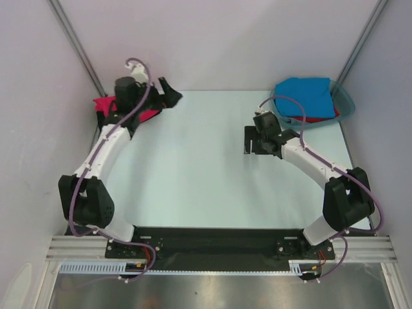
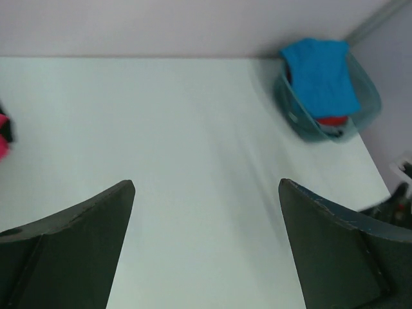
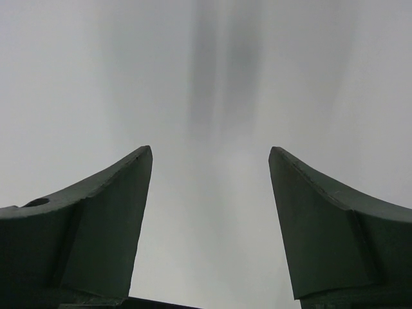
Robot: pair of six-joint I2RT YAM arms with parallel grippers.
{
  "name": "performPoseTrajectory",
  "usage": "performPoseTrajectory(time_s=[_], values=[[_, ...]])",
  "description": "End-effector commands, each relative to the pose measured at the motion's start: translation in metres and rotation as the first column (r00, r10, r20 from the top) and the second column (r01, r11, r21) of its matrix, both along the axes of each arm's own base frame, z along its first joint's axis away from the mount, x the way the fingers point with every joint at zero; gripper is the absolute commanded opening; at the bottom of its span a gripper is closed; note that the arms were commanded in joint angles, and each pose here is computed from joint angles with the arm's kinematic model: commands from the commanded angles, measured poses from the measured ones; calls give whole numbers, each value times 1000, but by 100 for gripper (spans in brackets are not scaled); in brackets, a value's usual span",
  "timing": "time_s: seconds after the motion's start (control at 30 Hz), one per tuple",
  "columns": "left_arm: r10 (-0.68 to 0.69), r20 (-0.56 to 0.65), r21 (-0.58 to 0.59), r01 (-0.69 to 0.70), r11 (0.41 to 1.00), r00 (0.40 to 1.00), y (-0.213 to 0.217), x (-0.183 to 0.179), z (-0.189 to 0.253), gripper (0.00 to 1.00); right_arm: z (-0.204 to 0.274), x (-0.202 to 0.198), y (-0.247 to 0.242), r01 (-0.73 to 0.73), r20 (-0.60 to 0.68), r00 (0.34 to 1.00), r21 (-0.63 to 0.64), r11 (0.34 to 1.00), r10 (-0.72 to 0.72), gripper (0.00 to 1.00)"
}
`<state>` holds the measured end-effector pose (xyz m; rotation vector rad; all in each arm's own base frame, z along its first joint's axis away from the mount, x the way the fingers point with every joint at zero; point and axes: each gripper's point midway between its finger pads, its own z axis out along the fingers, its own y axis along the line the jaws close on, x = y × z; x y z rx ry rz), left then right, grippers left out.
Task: Fold and stack the t-shirts
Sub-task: Reset both grippers
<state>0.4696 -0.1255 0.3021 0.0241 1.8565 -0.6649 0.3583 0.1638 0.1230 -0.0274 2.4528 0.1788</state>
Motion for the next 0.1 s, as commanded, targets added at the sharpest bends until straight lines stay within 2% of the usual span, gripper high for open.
performPoseTrajectory(time_s=[0.0,0.07], values=[[-131,-22,14,131,991,991,-56,-30,-12,100,21,-4,0,29,67,997,17,999,-30,78],[-156,-40,6,156,988,987,-76,-43,-23,100,23,-8,0,49,71,996,21,999,-51,78]])
